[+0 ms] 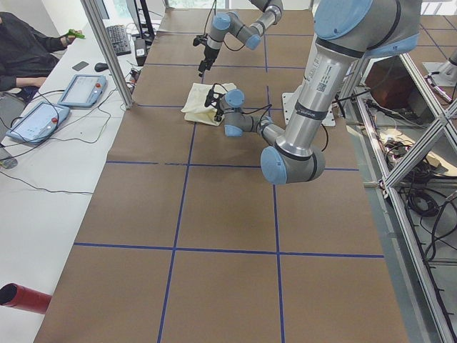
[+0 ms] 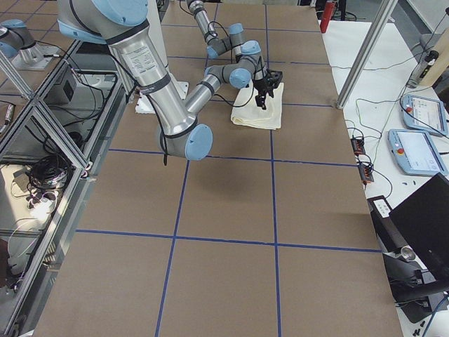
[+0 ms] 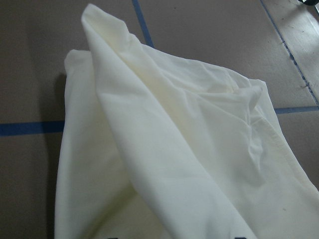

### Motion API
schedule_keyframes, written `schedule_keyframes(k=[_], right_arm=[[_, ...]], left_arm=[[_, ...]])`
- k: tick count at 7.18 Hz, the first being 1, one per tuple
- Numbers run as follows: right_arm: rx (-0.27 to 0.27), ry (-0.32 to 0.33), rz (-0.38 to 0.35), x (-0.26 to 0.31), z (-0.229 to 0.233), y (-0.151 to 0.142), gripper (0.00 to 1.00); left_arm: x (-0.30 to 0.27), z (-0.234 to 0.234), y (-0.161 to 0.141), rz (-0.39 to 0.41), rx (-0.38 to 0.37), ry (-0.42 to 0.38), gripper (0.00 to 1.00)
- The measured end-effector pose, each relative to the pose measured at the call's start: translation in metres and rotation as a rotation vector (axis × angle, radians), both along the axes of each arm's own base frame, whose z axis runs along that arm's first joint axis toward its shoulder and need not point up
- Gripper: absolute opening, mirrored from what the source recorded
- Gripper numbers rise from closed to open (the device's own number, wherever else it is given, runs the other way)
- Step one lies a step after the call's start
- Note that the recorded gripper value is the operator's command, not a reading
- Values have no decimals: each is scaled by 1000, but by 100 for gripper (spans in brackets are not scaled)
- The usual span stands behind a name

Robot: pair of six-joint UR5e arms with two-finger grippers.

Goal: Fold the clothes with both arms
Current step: 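Press the left gripper along the shirt's side to tidy the fold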

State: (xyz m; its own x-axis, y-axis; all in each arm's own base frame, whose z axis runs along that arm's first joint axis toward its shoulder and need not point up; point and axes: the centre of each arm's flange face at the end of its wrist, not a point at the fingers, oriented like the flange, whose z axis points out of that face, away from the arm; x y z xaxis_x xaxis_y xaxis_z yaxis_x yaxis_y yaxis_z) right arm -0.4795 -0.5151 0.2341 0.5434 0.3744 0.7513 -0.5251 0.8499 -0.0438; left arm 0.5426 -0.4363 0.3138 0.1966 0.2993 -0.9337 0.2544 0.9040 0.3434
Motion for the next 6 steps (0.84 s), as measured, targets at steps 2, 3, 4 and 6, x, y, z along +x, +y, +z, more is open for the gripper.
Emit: schedule_keyframes(k=[2,3,4,6], right_arm=[[-1,2,1,0,1,0,100],[-1,3,1,0,2,1,100],[-2,3,1,-1,2,1,100],[-2,4,1,-1,2,1,100]], left_arm=[[-14,33,16,43,14,30,44],[-21,46,22,61,18,40,8],[-24,50,25,71,22,48,0],[-26,48,26,76,22,61,0]])
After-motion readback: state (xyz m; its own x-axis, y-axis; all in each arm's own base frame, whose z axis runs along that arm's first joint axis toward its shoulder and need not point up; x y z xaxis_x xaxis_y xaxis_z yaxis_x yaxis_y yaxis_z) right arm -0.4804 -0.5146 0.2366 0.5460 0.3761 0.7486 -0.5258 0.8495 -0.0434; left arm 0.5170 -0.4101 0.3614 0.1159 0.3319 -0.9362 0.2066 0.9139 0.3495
